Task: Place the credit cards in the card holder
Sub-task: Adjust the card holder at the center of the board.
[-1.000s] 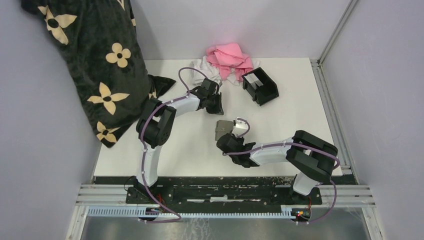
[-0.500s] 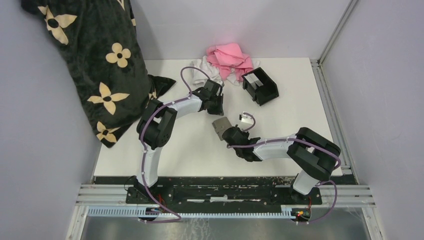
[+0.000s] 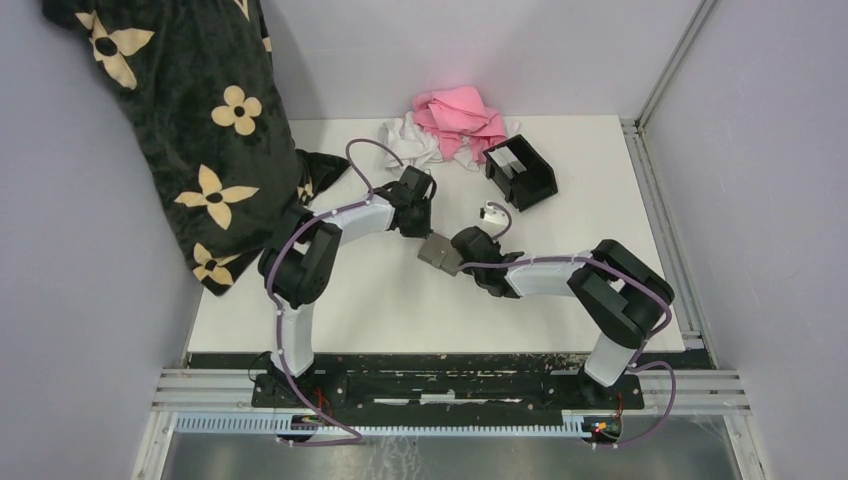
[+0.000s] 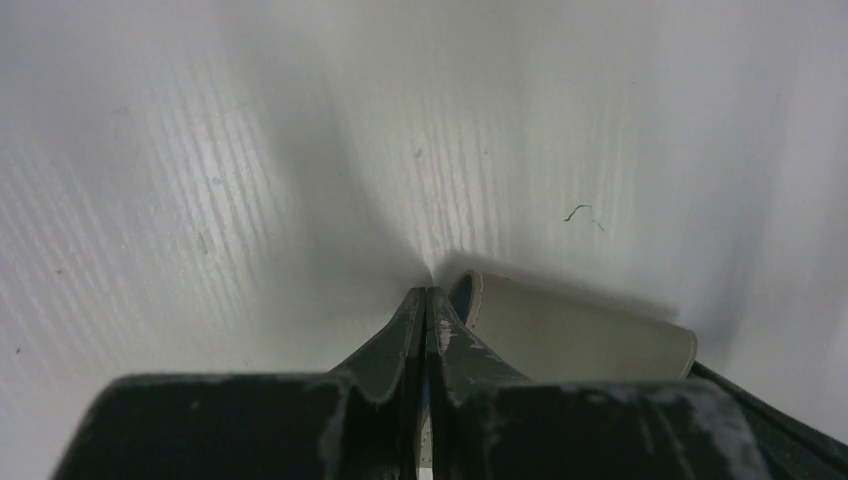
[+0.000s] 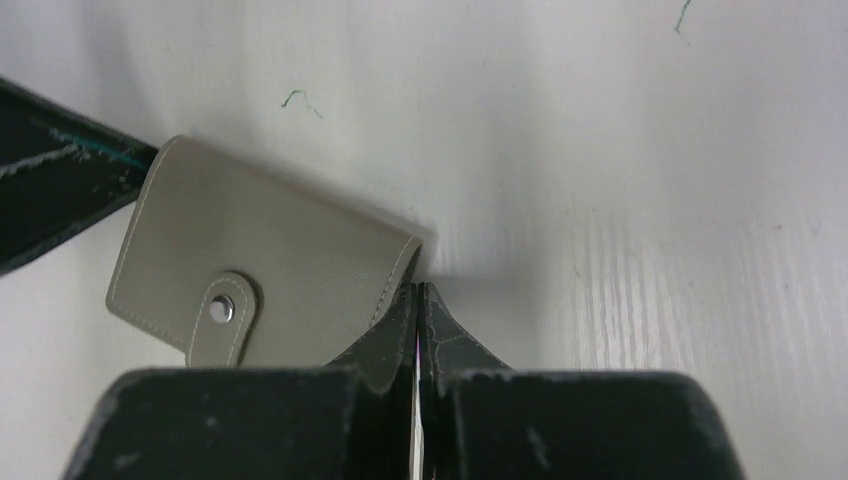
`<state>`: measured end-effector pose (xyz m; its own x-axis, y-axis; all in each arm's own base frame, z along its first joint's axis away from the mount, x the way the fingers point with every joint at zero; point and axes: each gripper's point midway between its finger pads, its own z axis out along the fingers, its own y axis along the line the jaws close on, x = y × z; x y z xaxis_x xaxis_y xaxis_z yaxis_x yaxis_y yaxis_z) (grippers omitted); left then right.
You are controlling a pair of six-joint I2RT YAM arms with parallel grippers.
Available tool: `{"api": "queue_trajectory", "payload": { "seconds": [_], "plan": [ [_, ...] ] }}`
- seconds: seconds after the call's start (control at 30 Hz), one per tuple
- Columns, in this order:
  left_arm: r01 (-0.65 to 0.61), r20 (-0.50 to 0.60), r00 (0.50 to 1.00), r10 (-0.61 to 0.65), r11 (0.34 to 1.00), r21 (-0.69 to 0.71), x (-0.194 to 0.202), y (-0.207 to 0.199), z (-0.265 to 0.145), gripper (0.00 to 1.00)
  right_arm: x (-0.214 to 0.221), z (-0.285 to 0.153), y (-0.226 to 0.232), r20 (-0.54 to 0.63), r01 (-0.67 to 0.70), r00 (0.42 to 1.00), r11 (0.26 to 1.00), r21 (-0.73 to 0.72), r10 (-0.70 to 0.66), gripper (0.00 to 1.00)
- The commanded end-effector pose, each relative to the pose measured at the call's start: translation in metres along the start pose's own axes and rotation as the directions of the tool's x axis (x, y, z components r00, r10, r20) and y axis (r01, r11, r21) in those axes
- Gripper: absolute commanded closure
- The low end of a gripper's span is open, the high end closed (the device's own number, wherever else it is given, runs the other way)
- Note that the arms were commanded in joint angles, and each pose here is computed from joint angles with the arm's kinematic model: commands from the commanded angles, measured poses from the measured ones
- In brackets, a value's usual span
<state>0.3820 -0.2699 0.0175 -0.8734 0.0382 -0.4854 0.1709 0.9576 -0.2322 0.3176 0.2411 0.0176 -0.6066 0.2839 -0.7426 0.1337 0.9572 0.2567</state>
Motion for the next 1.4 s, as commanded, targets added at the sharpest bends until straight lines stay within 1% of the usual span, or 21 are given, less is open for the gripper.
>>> {"api": "queue_trajectory", "payload": {
  "seconds": [0.0,0.27,0.63,1.07,1.23,1.37],
  "plan": [
    [0.057,-0.055,0.997,-0.061,0.995,-0.080,0.024,0.019,-0.009,0.90,-0.003,0.013,0.002,-0.050,0.044,0.998,0.999,0.000,-0.044,0.99],
    [0.084,-0.043,0.995,-0.087,0.995,-0.063,0.032,0.017,-0.020,0.89,-0.022,0.033,0.006,-0.078,0.041,0.996,0.999,-0.009,-0.042,0.99],
    [0.086,-0.039,0.995,-0.087,0.996,-0.029,0.047,0.004,-0.033,0.89,-0.038,0.058,0.021,-0.124,0.044,0.991,0.998,-0.051,-0.050,0.99],
    [0.053,-0.056,0.997,-0.051,0.998,0.028,0.074,-0.025,-0.041,0.89,-0.049,0.078,0.036,-0.174,0.059,0.982,0.994,-0.091,-0.075,0.99],
    [0.038,-0.050,0.998,-0.035,0.998,0.051,0.079,-0.036,-0.049,0.89,-0.067,0.076,0.041,-0.146,0.084,0.984,0.992,-0.099,-0.098,0.99],
    [0.039,-0.022,0.999,-0.038,0.997,0.067,0.075,-0.038,-0.062,0.89,-0.096,0.066,0.044,-0.104,0.108,0.988,0.990,-0.092,-0.117,0.95]
  ]
}}
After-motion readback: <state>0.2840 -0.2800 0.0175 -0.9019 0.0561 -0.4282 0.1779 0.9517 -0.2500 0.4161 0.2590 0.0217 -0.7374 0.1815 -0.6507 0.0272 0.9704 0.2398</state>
